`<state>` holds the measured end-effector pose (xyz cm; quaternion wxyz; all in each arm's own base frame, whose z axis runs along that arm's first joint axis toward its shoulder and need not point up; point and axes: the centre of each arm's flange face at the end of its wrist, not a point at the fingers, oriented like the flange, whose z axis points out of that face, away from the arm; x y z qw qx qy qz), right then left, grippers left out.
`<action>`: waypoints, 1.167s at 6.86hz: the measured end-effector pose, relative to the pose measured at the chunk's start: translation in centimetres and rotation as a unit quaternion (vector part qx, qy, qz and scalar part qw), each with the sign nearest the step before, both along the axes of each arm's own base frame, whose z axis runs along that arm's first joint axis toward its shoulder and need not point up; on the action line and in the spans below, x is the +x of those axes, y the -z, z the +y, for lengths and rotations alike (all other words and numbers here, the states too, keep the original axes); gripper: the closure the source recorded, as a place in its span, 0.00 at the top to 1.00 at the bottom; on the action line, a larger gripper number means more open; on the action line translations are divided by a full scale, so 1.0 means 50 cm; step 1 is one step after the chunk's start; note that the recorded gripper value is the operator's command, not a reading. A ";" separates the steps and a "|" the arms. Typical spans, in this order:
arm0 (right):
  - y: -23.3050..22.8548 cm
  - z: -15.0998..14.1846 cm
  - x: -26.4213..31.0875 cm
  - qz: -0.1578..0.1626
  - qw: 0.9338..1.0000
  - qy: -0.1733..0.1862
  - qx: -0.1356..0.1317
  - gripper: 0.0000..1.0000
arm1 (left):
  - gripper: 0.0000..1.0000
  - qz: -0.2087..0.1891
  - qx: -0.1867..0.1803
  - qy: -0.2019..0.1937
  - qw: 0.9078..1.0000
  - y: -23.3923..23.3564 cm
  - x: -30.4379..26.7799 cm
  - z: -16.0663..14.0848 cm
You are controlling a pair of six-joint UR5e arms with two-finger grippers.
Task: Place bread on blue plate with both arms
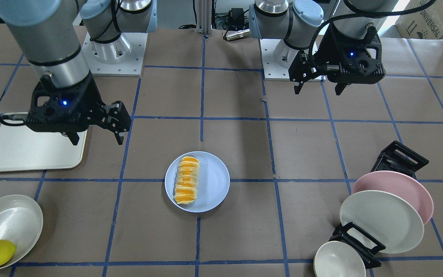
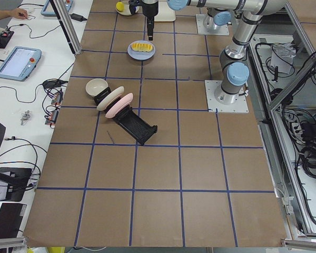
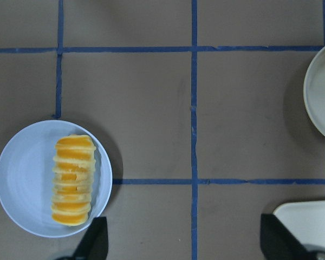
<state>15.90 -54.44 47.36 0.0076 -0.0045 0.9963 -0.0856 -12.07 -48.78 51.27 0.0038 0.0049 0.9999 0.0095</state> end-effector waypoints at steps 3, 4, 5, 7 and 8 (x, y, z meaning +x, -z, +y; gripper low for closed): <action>-0.081 0.147 -0.007 0.002 0.996 0.000 0.092 1.00 | 1.00 0.001 0.000 0.000 1.000 0.003 0.000 -0.001; -0.093 0.172 -0.008 0.003 0.994 -0.002 0.105 1.00 | 1.00 0.001 -0.001 -0.001 1.000 0.003 0.000 -0.001; -0.094 0.183 -0.008 0.004 0.993 -0.002 0.115 1.00 | 1.00 0.000 -0.002 0.000 1.000 0.002 0.000 -0.001; -0.095 0.189 -0.008 0.005 0.993 -0.002 0.120 1.00 | 1.00 0.000 -0.002 0.000 1.000 0.002 0.000 -0.001; -0.096 0.190 -0.009 0.006 0.993 -0.002 0.120 1.00 | 1.00 0.000 -0.002 0.000 1.000 0.002 0.000 -0.001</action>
